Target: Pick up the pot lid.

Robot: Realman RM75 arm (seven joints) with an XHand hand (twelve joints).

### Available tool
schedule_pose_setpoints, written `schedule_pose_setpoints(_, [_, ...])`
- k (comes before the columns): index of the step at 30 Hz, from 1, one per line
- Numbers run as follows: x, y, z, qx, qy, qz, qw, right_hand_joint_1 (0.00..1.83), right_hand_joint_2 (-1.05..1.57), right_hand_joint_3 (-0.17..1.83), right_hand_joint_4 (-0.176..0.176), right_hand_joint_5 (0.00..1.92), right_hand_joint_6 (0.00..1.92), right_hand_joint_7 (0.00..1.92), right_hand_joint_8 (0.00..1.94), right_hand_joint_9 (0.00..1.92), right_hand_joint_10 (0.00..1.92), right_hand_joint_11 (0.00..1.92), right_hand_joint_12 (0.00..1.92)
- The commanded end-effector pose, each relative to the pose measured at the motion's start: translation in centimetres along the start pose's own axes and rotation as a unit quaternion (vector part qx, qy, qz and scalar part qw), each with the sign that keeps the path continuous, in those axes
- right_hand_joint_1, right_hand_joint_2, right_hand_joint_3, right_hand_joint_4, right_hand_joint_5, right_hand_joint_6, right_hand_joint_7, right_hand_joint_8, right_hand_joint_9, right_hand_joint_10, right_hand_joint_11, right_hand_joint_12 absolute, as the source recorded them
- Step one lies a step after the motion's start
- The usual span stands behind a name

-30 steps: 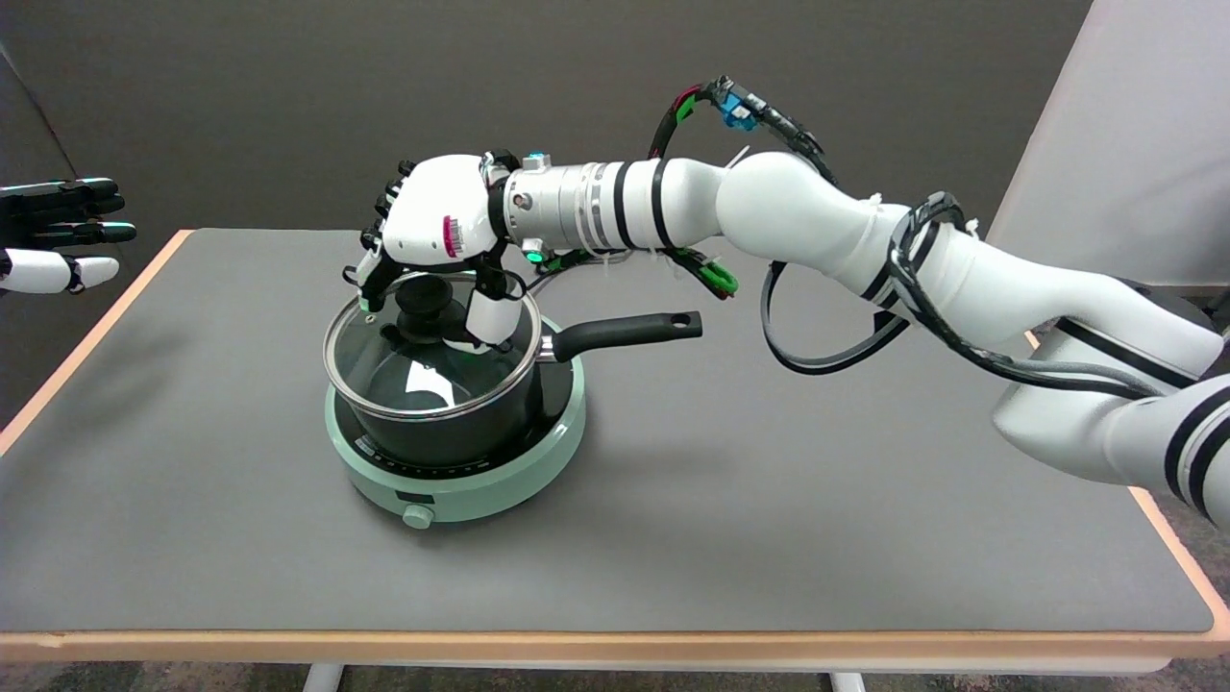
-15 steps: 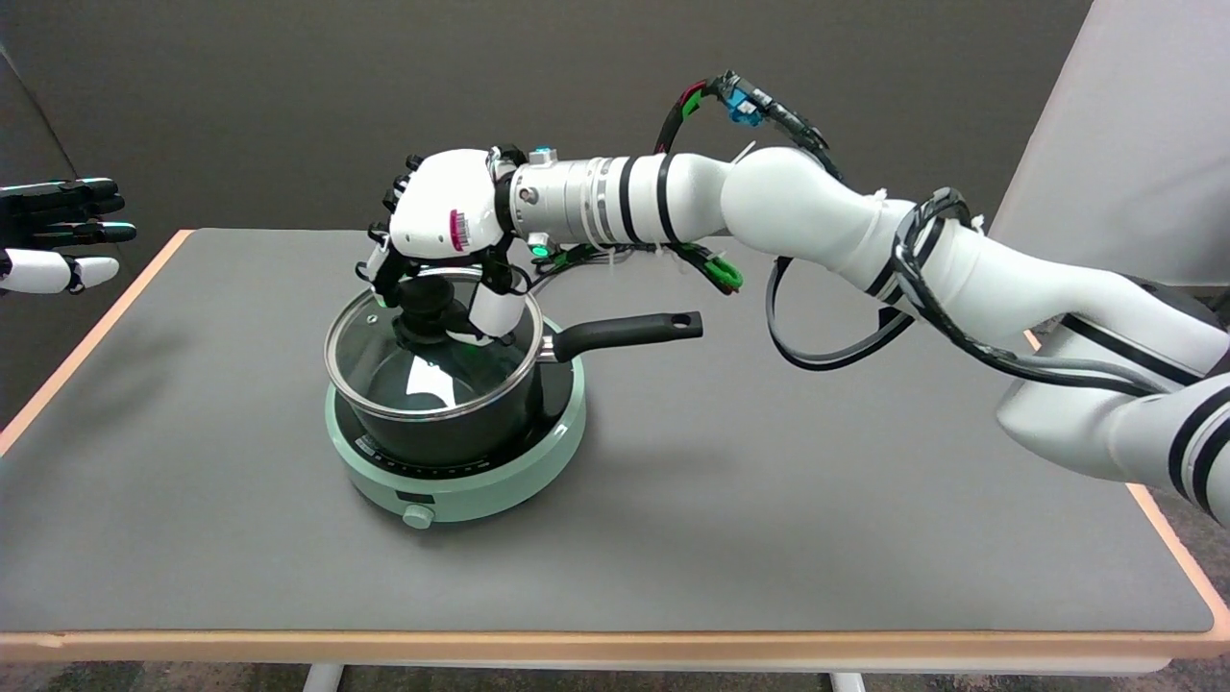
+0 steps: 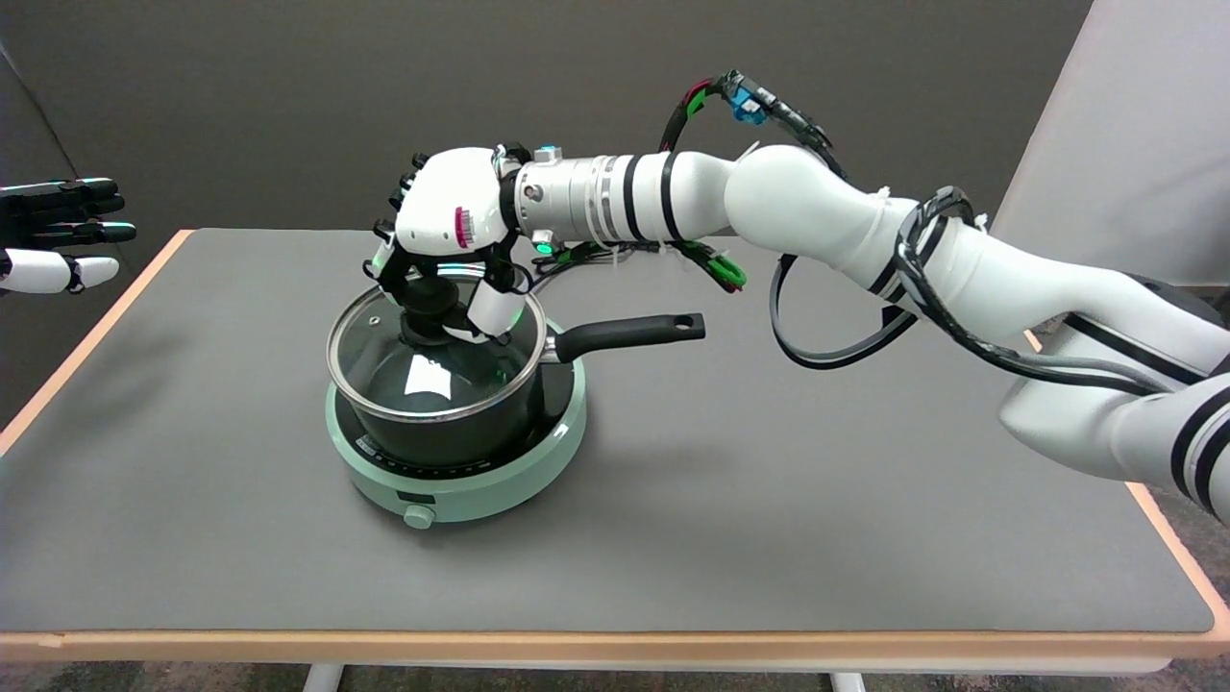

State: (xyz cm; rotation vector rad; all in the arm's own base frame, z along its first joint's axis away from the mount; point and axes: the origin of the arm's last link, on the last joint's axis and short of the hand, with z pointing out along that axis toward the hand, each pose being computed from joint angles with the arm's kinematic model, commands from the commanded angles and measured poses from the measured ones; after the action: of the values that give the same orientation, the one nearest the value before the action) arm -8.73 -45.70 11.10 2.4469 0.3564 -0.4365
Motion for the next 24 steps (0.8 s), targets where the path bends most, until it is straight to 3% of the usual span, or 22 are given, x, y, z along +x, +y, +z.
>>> schedule_pose_setpoints(1, [-0.56, 0.12, -0.24, -0.001, -0.003, 0.011, 1.0, 0.81, 0.78, 0.79, 0.176, 0.71, 0.91, 0.87, 0.57, 0.81, 0.67, 0.54, 0.92])
schedule_pose_setpoints(2, [-0.62, 0.11, -0.27, -0.001, -0.003, 0.012, 1.0, 0.9, 1.11, 0.29, 0.176, 0.72, 1.4, 0.87, 0.67, 0.81, 0.73, 0.55, 0.92])
schedule_pose_setpoints(4, [-0.66, 0.09, -0.34, -0.001, -0.003, 0.011, 1.0, 0.92, 1.08, 0.33, 0.159, 0.73, 1.41, 0.89, 0.75, 0.83, 0.77, 0.57, 0.93])
schedule_pose_setpoints(5, [-0.71, 0.1, -0.37, -0.001, -0.004, 0.011, 1.0, 1.19, 1.09, 0.22, -0.05, 0.73, 1.46, 0.96, 0.99, 0.84, 0.78, 0.57, 0.96])
schedule_pose_setpoints(8, [-0.73, 0.05, -0.42, 0.001, -0.002, 0.018, 1.0, 1.21, 1.05, 0.27, -0.067, 0.72, 1.4, 1.01, 1.02, 0.87, 0.86, 0.59, 0.98])
schedule_pose_setpoints(14, [-0.82, -0.03, -0.46, 0.005, 0.001, 0.035, 0.999, 1.21, 0.98, 0.39, -0.062, 0.76, 1.29, 1.0, 1.15, 0.92, 1.03, 0.61, 1.0])
schedule_pose_setpoints(24, [-0.8, 0.17, -0.53, 0.002, 0.0, 0.035, 0.999, 1.21, 0.98, 0.4, -0.068, 0.77, 1.27, 1.0, 1.18, 0.94, 1.16, 0.62, 1.01])
